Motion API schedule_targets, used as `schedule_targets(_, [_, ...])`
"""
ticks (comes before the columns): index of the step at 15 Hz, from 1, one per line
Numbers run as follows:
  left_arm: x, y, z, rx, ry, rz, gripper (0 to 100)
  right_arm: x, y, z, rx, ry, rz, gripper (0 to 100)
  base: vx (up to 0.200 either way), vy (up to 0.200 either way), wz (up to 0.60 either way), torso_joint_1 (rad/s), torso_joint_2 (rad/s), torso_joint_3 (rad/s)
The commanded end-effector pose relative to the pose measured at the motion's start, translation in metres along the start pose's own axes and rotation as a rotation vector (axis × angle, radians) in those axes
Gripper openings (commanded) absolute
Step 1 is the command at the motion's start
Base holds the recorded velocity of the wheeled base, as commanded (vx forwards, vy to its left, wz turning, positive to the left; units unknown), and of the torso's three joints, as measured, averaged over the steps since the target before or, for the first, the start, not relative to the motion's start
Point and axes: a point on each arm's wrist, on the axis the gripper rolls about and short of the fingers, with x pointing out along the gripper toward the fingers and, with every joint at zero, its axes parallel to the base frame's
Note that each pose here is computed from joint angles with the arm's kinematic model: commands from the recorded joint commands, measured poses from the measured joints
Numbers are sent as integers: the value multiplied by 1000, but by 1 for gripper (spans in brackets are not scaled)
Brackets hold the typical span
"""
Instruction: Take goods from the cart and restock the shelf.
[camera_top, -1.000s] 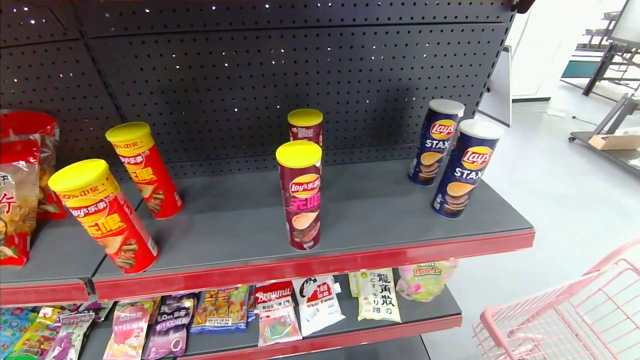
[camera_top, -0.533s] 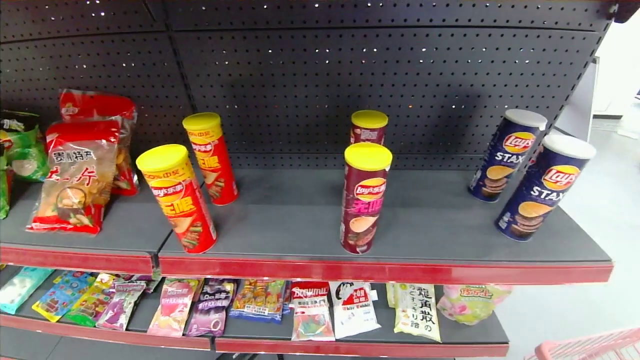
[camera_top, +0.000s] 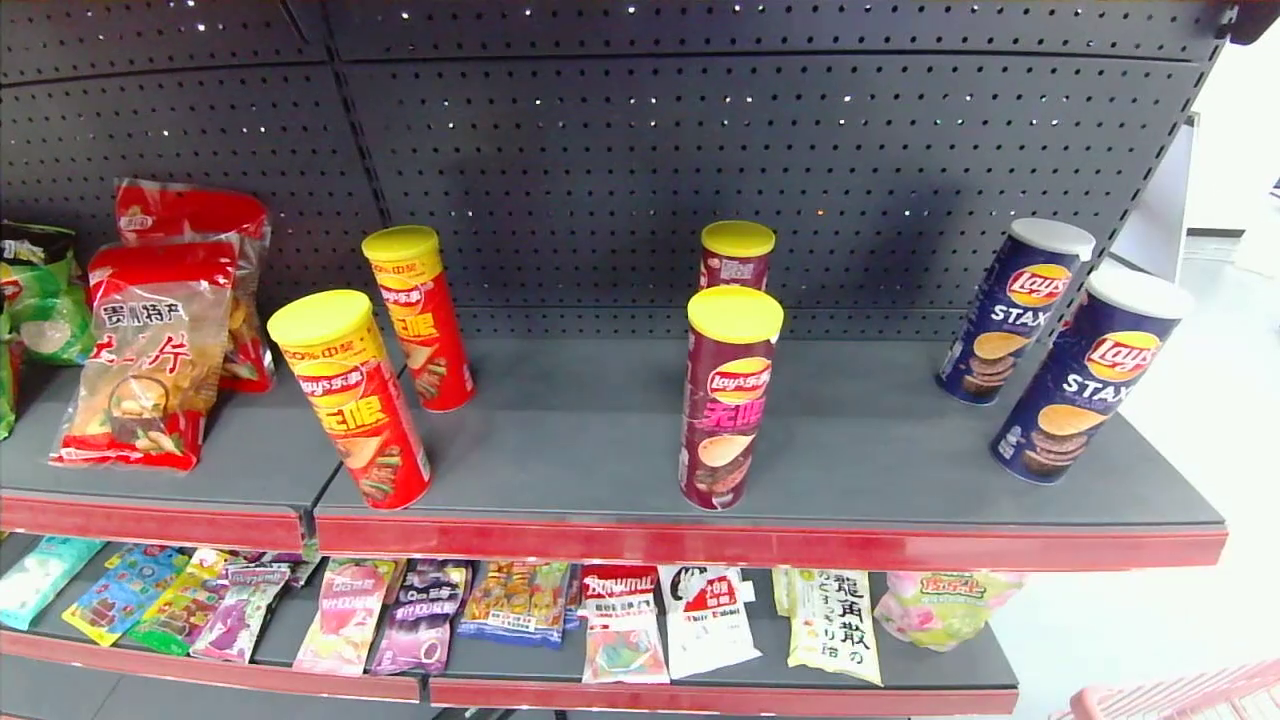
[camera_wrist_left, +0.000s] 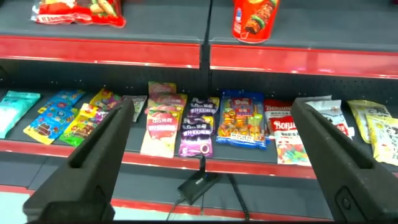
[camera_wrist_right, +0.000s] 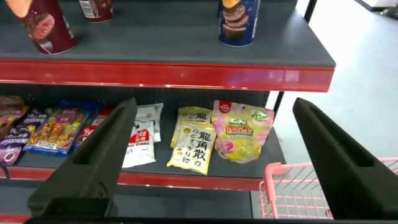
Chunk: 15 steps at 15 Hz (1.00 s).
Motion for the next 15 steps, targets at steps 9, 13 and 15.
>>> schedule_targets(9, [0, 0, 0, 0, 2, 1, 100, 0, 0, 0, 0, 0, -1, 100, 0, 0, 0, 0, 0, 0])
schedule_targets(13, [0, 0, 0, 0, 2, 1, 100, 0, 0, 0, 0, 0, -1, 100, 0, 0, 0, 0, 0, 0])
schedule_targets(15, [0, 0, 0, 0, 2, 1, 100, 0, 0, 0, -2, 0, -1, 100, 0, 0, 0, 0, 0, 0])
